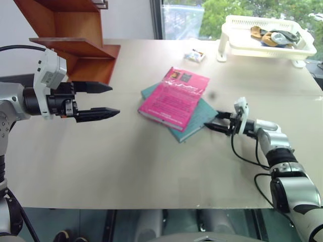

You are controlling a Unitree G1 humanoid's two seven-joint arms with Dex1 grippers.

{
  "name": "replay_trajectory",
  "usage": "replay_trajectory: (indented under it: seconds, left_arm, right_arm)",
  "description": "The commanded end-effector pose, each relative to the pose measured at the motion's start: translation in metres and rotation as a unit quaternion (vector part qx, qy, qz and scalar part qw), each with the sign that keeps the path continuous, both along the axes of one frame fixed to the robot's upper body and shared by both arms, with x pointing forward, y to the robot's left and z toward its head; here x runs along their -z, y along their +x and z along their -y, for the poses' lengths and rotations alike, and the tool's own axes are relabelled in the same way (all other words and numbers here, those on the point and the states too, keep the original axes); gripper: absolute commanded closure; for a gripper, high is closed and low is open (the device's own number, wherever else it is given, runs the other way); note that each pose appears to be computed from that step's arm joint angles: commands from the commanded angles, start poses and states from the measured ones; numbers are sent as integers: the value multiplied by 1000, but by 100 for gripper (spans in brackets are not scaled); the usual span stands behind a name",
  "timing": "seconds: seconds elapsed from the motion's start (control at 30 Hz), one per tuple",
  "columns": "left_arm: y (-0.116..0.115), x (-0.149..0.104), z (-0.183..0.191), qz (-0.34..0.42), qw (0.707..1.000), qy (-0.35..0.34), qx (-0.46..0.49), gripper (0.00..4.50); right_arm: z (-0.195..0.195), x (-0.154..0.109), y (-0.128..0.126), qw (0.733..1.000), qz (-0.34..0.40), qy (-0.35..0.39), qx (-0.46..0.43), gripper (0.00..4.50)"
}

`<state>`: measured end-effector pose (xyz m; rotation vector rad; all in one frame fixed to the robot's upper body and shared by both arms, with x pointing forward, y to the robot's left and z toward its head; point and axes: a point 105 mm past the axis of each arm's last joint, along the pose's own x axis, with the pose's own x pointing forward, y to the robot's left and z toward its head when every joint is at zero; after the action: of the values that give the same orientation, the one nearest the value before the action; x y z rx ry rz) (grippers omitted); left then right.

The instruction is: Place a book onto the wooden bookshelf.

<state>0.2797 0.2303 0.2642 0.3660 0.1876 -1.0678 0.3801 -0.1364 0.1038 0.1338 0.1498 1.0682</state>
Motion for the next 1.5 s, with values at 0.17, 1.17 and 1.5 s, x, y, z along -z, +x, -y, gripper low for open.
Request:
replay_trajectory:
  seconds: [0.17, 1.17, 1.5]
  left_arm:
    - [-2, -4, -3, 14, 1000, 11, -7, 6]
    - [-9, 0, -13, 11, 999, 21, -37, 6]
    - [-5, 2, -13, 10, 999, 20, -38, 6]
  right_arm:
    - [8, -45, 19, 995, 29, 81, 56, 0]
    - [-44, -24, -7, 992, 49, -56, -105, 0]
    - [-28, -83, 21, 995, 7, 95, -2, 0]
